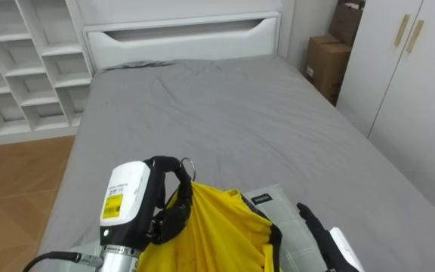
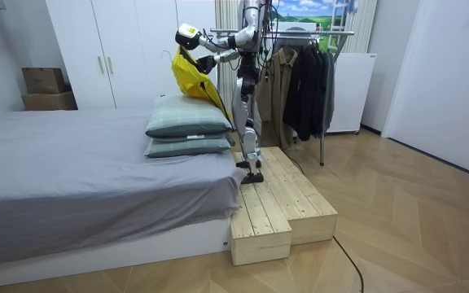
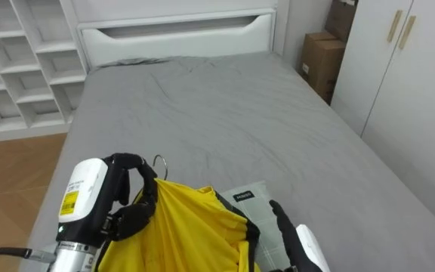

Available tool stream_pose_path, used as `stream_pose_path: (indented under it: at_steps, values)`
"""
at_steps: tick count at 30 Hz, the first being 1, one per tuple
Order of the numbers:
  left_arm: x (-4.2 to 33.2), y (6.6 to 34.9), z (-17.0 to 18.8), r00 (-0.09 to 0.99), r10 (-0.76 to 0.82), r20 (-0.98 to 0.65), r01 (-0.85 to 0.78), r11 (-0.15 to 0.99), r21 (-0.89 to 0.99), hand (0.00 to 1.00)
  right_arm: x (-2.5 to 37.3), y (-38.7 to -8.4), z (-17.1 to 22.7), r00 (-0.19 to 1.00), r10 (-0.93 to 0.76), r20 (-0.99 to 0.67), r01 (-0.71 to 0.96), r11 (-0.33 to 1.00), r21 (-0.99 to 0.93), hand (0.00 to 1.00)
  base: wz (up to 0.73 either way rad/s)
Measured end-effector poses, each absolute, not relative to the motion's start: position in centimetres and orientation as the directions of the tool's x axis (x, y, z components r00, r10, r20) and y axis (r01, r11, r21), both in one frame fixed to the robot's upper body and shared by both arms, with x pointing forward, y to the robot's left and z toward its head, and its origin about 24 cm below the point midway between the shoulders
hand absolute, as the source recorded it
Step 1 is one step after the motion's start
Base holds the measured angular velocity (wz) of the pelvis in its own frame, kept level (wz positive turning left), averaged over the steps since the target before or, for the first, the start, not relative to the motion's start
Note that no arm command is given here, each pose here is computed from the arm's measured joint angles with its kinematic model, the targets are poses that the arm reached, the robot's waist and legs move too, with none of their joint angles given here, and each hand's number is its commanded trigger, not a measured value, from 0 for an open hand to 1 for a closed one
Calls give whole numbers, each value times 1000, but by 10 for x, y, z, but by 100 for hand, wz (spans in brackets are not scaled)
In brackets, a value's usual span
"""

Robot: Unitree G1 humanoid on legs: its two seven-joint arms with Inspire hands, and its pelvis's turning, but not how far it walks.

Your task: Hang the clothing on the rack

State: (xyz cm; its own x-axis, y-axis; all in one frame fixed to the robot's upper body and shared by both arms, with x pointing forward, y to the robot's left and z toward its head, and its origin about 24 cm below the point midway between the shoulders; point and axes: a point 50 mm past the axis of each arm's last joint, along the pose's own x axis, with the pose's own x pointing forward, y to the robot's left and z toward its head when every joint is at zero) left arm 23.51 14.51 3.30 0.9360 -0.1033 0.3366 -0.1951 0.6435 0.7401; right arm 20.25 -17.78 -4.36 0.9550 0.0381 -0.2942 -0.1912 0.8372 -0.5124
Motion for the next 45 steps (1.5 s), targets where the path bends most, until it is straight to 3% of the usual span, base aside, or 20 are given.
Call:
stream_pose_path:
  at_steps: [20,33,45]
  values:
    - [237,127,62,884,-174,433,-215,672,709,100,231,-150,-42,934,195,-299,-336,760,-556,0,6]
    - [245,110,83,833,-306,461,-190,625,757,100,277,-142,-12,955,224,-196,-298,718,-629,0,3]
    - [245,108,95,800,-319,508,-218,634,742,100,280,-149,-13,967,189,-172,-256,698,-669,0,0]
